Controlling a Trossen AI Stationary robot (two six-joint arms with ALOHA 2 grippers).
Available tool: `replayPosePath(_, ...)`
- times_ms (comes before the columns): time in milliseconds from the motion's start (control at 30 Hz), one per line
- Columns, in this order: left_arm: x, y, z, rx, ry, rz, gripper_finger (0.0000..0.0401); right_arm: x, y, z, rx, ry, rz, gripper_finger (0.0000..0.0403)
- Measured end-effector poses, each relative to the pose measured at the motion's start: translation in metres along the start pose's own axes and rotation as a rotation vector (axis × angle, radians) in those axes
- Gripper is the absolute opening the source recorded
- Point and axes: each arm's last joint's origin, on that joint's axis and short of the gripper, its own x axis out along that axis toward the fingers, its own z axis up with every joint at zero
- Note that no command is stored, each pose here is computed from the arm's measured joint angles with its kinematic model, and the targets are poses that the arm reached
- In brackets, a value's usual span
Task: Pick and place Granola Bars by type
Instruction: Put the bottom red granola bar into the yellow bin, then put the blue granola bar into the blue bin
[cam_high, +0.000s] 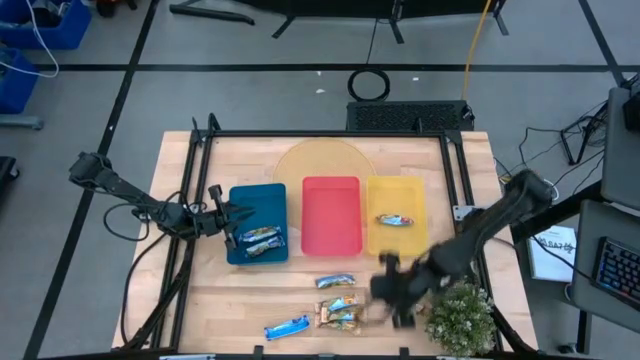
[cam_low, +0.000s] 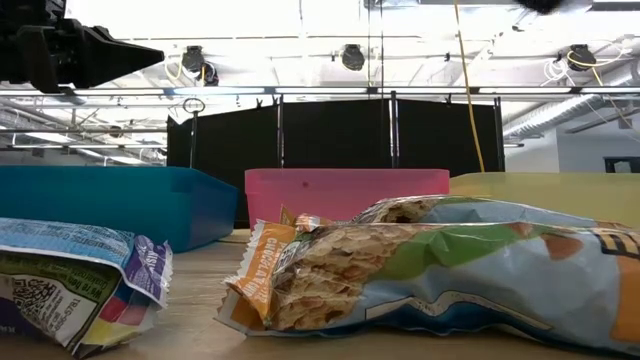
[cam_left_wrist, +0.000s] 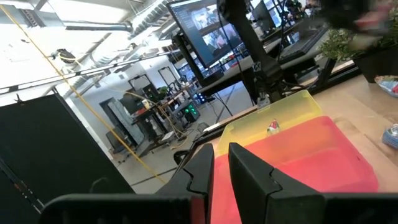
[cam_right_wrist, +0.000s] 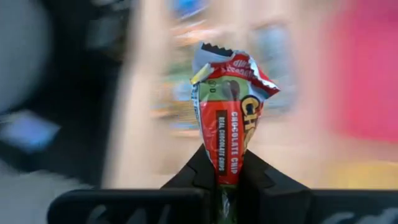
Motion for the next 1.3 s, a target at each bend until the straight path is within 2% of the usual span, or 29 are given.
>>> replayPosePath(67,0.0,0.0,0.0,0.0,0.0,0.0,0.0058,-0.024,-0.028,-0.002,-0.02,0.009,-0.145,0.0017)
replayPosePath(167,0.0,0.0,0.0,0.007,0.0,0.0,0.0058,-0.047,-0.072,-0.011,0.025,0.137,-0.327,0.0025)
replayPosePath(300,0.0,0.0,0.0,0.007,0.0,0.0,0.0058,-0.041,-0.117,-0.023,0.069,0.258,-0.418,0.0032)
replayPosePath(500,0.0,0.0,0.0,0.007,0.001,0.0,0.0058,0.012,-0.148,-0.036,0.034,0.232,-0.23,0.0015)
replayPosePath(733,0.0,0.0,0.0,0.01,0.004,-0.002,0.0058,0.044,-0.163,-0.071,0.084,0.385,-0.248,0.0031)
replayPosePath(967,0.0,0.0,0.0,0.007,0.003,-0.001,0.0058,0.058,-0.164,-0.077,0.09,0.414,-0.197,0.0022)
replayPosePath(1067,0.0,0.0,0.0,0.007,0.003,-0.001,0.0058,0.056,-0.163,-0.077,0.117,0.408,-0.202,0.0053)
replayPosePath(1300,0.0,0.0,0.0,0.006,0.003,-0.001,0.0058,0.036,-0.161,-0.073,0.156,0.334,-0.202,0.018)
